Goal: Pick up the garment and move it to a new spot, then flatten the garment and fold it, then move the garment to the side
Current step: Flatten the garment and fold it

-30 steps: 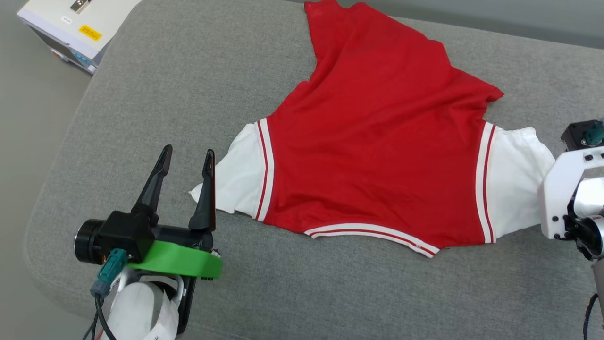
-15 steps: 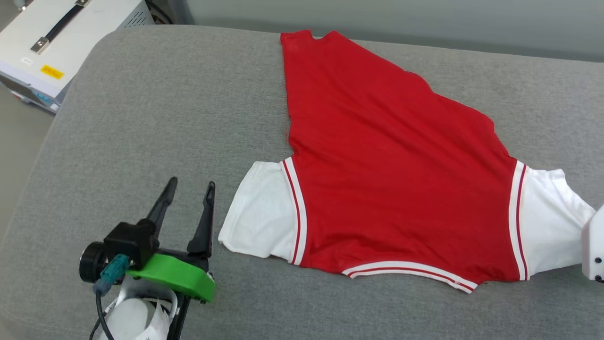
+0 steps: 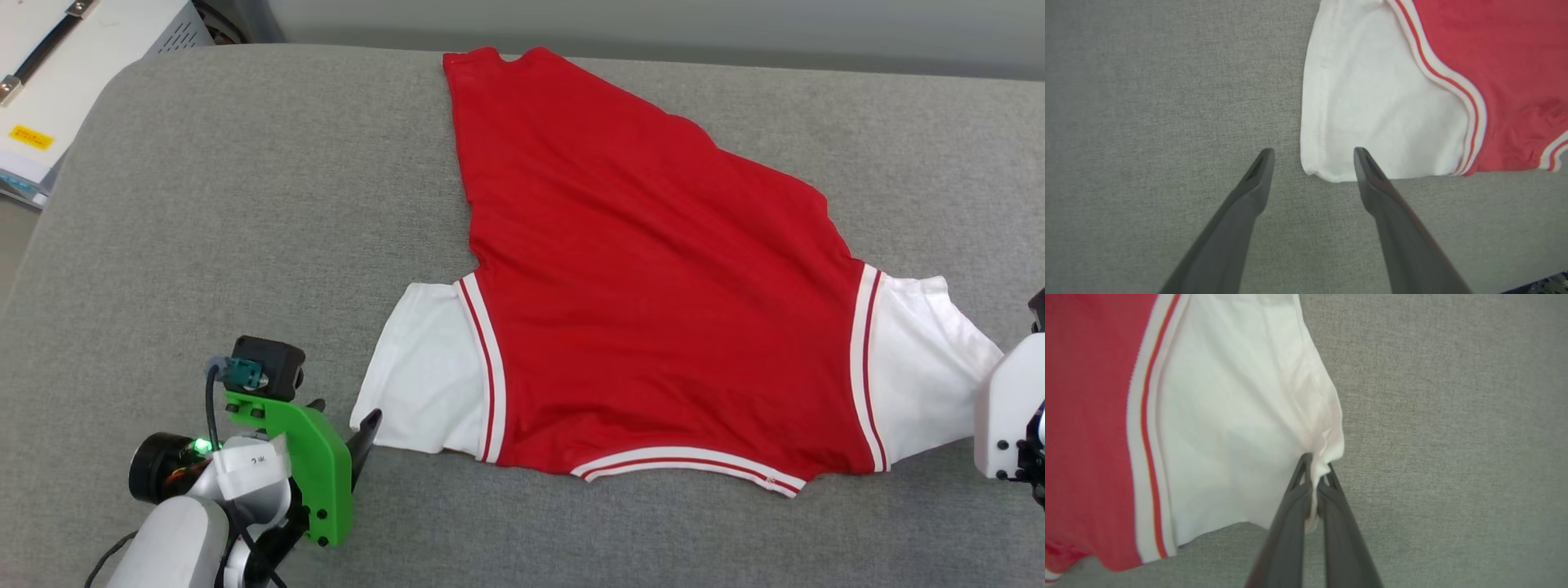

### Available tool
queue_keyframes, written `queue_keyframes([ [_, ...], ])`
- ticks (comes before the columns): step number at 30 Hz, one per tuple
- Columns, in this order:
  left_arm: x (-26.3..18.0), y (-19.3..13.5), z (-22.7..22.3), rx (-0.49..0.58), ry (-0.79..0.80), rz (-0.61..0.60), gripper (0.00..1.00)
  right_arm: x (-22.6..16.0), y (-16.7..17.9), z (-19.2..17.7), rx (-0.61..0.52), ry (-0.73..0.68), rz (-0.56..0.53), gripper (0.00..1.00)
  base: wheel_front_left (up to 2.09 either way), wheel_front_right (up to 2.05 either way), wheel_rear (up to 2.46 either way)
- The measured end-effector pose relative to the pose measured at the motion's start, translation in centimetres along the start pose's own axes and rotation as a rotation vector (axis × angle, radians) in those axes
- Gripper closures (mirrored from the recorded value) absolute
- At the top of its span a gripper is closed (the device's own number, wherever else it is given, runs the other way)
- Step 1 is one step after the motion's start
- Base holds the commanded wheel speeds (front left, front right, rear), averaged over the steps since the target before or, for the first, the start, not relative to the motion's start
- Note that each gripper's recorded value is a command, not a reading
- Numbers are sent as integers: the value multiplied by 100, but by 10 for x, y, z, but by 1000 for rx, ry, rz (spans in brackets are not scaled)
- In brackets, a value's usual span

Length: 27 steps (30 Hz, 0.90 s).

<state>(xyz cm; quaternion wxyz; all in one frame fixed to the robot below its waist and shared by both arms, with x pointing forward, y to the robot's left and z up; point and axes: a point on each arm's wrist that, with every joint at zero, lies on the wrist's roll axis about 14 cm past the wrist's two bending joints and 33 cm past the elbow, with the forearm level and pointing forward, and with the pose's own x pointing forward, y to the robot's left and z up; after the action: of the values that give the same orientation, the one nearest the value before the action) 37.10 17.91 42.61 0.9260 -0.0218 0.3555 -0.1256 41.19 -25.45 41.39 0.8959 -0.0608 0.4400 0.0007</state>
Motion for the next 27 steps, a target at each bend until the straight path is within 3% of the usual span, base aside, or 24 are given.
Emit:
queue_keyframes([
  [4,8,-1,-17,-12,101,3,0,3,2,-1,-4,0,6,100,0,0,0],
  [19,39,5,-40,-12,201,-2,0,13,3,-3,5,8,17,100,0,0,0],
  [20,40,5,-41,-11,215,-7,56,14,3,-3,6,8,19,100,0,0,0],
  [21,41,3,-41,-9,227,-16,100,14,4,-2,7,6,21,100,0,0,0],
  [27,39,-4,-43,-23,246,-46,100,13,4,4,4,-18,22,100,0,0,0],
])
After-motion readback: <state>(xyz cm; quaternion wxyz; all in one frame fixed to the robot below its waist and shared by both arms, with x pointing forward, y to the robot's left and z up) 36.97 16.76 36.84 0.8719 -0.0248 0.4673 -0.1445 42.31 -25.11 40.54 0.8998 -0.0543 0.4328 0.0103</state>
